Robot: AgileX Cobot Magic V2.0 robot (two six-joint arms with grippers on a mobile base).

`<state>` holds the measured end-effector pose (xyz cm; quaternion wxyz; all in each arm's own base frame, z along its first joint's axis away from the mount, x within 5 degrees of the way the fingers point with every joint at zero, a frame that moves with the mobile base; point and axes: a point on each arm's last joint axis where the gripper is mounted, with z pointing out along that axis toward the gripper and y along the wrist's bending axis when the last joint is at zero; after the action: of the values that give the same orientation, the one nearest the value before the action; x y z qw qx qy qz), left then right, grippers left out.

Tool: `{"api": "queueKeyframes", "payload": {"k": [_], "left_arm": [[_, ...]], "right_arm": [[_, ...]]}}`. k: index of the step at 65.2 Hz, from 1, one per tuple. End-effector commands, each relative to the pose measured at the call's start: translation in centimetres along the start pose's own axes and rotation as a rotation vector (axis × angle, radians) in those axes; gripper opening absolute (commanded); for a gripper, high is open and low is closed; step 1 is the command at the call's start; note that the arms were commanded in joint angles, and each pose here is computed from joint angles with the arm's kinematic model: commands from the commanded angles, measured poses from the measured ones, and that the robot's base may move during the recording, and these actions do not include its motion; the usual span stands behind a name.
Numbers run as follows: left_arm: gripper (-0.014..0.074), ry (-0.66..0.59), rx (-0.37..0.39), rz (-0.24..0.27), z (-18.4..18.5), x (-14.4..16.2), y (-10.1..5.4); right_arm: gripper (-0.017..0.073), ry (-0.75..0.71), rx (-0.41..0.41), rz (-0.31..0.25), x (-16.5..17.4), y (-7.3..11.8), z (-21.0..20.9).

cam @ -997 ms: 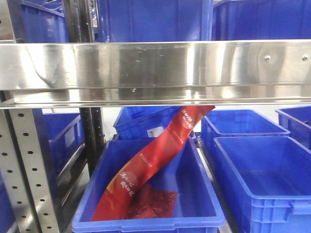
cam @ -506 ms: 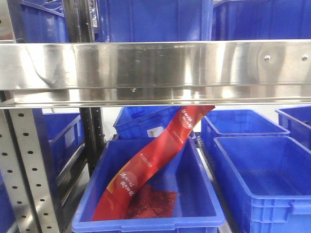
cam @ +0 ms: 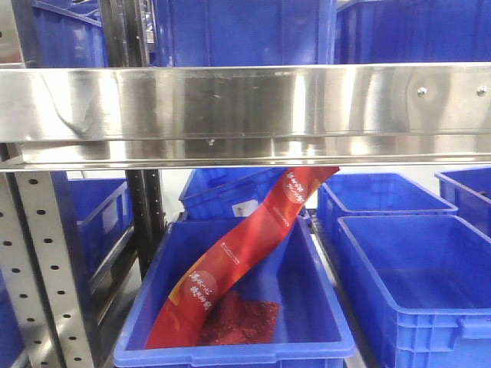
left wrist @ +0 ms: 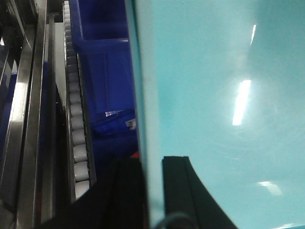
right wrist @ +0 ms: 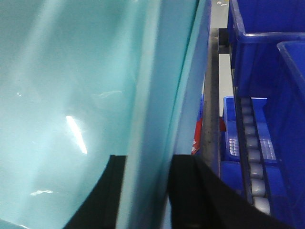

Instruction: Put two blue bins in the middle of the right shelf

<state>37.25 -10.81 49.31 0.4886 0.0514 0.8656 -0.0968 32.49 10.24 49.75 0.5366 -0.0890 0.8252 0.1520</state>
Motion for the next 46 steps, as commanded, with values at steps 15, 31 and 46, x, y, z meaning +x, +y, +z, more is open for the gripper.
{"api": "queueKeyframes", "payload": {"k": [15,31,46], "left_arm": [[-0.0111,0.092,-0.085,0.04,0.1,1.0,0.6],[-0.0111,0.183,-0.118,0.057,4.2,2.6,0.9],[-0.0111,0.259,-0.13,0.06,6.7,3.9,1.0]], "right_arm": [[-0.0153,0.1,-0.048,0.047,1.4,0.1,3.5],[-0.0153,0.221,-0.03,0.062,4.2,-0.7,8.9],[-0.0153,0.289,-0.018,0.069,5.9,-1.3,11.5]]}}
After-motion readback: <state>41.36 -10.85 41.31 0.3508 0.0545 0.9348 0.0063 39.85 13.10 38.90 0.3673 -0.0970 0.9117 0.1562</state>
